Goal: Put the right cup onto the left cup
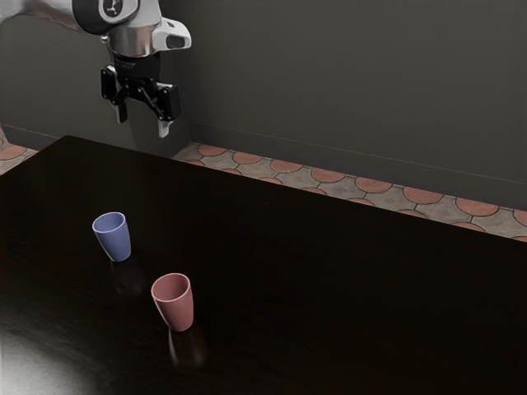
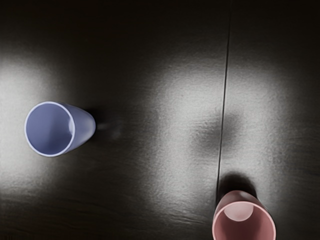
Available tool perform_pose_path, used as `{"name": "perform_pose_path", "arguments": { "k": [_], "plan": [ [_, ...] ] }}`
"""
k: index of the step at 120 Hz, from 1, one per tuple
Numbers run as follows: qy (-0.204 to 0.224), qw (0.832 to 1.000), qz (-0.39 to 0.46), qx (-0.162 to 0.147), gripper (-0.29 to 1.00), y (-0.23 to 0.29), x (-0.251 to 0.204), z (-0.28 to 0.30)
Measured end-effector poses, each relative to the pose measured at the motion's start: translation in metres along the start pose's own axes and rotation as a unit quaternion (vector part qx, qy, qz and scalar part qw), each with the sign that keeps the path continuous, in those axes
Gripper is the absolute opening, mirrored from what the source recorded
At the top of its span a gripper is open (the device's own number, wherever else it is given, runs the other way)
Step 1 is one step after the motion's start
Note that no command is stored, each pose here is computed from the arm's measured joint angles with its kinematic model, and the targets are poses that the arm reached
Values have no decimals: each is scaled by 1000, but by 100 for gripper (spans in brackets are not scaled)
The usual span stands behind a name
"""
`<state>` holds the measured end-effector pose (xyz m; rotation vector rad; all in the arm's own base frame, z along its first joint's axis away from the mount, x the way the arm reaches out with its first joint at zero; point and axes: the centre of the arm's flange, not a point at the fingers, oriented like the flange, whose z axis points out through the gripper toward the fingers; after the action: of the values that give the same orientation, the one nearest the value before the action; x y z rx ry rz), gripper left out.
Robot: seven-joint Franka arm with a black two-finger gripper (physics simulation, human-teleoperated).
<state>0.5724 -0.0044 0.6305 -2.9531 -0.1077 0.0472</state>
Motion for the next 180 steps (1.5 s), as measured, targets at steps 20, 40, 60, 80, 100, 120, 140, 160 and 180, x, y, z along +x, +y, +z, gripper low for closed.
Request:
{"name": "perform_pose_path", "arguments": {
  "k": [20, 40, 60, 80, 100, 120, 140, 160, 180],
  "plan": [
    [-13, 1000, -2, 4, 70, 4, -6, 21],
    [-22, 1000, 4, 10, 70, 24, -19, 57],
    [-20, 1000, 8, 13, 70, 48, -37, 90],
    [-7, 1000, 7, 17, 70, 75, -54, 115],
    [3, 1000, -5, 14, 70, 93, -75, 148],
    [14, 1000, -20, 3, 70, 113, -91, 170],
    [23, 999, -33, -5, 70, 127, -106, 191],
    [26, 998, -52, -17, 70, 131, -109, 206],
    [30, 997, -60, -27, 70, 139, -112, 222]
  ]
}}
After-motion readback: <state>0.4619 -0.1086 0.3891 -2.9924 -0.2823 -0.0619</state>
